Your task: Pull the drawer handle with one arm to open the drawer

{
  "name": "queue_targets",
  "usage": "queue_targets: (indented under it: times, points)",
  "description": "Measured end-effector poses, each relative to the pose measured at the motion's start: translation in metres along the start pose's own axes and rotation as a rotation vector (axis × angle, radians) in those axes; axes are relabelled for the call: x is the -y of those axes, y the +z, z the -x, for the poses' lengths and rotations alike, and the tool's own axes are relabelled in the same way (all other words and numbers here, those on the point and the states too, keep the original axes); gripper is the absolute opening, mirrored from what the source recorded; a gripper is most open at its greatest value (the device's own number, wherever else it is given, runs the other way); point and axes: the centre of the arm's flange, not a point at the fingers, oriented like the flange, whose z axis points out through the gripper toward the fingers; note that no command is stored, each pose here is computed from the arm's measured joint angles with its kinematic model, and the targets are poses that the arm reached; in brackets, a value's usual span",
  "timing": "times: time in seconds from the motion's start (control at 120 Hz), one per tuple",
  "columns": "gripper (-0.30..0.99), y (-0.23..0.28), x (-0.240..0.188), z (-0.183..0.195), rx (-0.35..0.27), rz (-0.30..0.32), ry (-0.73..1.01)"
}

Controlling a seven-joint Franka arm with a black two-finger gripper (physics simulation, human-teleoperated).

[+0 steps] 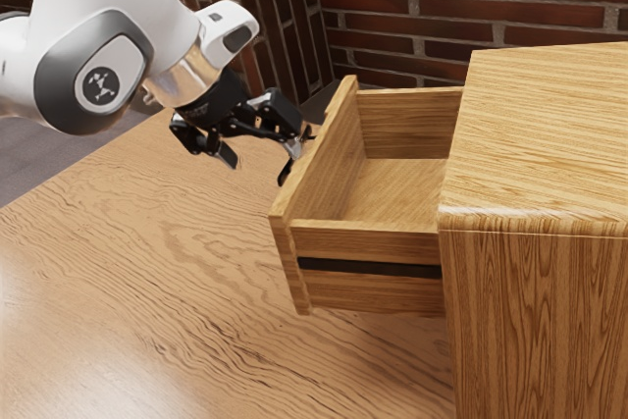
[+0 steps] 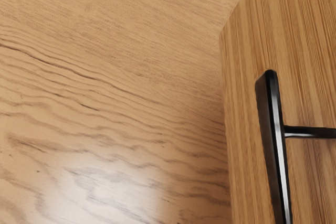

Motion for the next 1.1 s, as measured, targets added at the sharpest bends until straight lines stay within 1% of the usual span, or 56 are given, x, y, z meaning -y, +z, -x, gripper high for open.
queue_targets:
  times: [0.233, 0.45, 0.517, 0.617, 0.683, 0.717, 0.792, 0.842, 0.9, 0.95, 1.033, 1.1]
  points:
    - [0.69, 0.001, 0.018, -0.003, -0.010, -0.014, -0.022]
    - [0.69, -0.006, 0.043, -0.003, -0.021, -0.022, -0.052]
    - [0.69, -0.016, 0.048, -0.002, -0.034, -0.015, -0.057]
    - [0.69, -0.052, 0.049, 0.007, -0.079, 0.018, -0.050]
    - [0.69, -0.080, 0.032, 0.019, -0.109, 0.045, -0.012]
    - [0.69, -0.097, 0.015, 0.027, -0.125, 0.058, 0.019]
    - [0.69, -0.152, -0.053, 0.059, -0.155, 0.094, 0.139]
    - [0.69, -0.183, -0.088, 0.080, -0.151, 0.104, 0.197]
    - [0.69, -0.200, -0.118, 0.096, -0.122, 0.098, 0.243]
    - [0.69, -0.196, -0.141, 0.102, -0.078, 0.076, 0.277]
    - [0.69, -0.171, -0.161, 0.090, -0.003, 0.036, 0.287]
    - [0.69, -0.168, -0.160, 0.079, 0.015, 0.014, 0.271]
